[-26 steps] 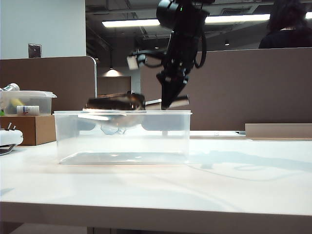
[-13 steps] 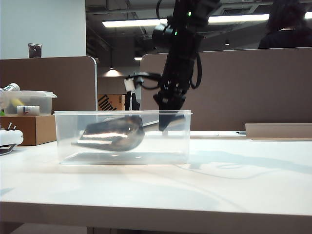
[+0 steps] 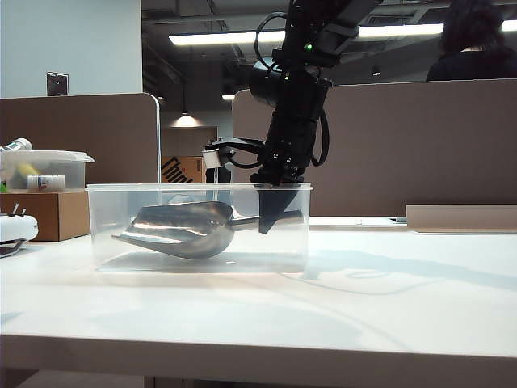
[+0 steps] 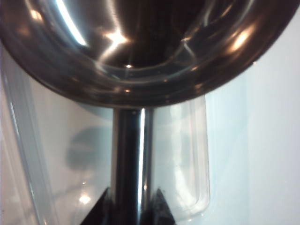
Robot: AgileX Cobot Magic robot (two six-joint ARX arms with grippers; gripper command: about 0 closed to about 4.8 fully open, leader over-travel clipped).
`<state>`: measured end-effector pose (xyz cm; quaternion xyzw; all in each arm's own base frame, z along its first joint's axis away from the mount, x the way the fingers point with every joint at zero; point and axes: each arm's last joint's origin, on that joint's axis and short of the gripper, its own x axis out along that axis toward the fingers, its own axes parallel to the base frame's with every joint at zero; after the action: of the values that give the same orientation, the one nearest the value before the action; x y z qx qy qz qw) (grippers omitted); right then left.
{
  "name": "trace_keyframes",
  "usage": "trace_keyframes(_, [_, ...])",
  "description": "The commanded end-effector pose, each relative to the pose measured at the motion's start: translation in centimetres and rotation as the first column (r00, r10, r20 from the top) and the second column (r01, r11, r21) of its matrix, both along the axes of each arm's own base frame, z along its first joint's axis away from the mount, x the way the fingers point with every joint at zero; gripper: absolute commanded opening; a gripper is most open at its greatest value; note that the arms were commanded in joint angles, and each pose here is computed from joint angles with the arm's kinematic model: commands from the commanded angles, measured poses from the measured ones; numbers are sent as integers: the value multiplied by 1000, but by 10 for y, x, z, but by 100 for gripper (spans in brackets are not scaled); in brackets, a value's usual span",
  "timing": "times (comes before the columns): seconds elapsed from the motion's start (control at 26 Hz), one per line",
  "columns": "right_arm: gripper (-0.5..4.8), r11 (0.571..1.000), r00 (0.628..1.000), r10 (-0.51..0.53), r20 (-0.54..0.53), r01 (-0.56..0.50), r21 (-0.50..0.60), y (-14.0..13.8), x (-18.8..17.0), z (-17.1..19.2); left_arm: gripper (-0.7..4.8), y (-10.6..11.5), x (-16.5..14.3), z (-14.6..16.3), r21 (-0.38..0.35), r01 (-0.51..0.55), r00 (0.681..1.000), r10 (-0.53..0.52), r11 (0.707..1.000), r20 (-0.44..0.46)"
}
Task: Pick up the metal ice scoop from the table and place it inside the transparent plastic box.
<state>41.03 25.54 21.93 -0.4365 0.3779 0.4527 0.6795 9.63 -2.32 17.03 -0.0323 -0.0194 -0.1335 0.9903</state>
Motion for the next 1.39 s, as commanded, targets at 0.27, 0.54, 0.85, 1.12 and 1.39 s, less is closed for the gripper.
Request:
trace_keyframes(0.27, [24,1000,999,-27,23,28,-12,1,1,2,21,0,0,1,-2,3,1000,-3,1000,12])
trace_keyframes(0.54, [148,999,999,-33,37,33,0,2,2,3,21,0,0,1,-2,3,1000,-3,1000,12])
trace_keyframes(0.85, [148,997,996,-78,50,77,28,3,4,16,21,0,0,1,-2,3,1000,-3,1000,12])
trace_keyframes(1.12, [149,995,994,-89,63,86,43,1,2,46,21,0,0,1,-2,3,1000,-3,1000,12])
trace_keyframes(1.39, [149,988,988,-141,60,137,78,-2,-4,80,21,0,0,1,-2,4,1000,-4,1000,11])
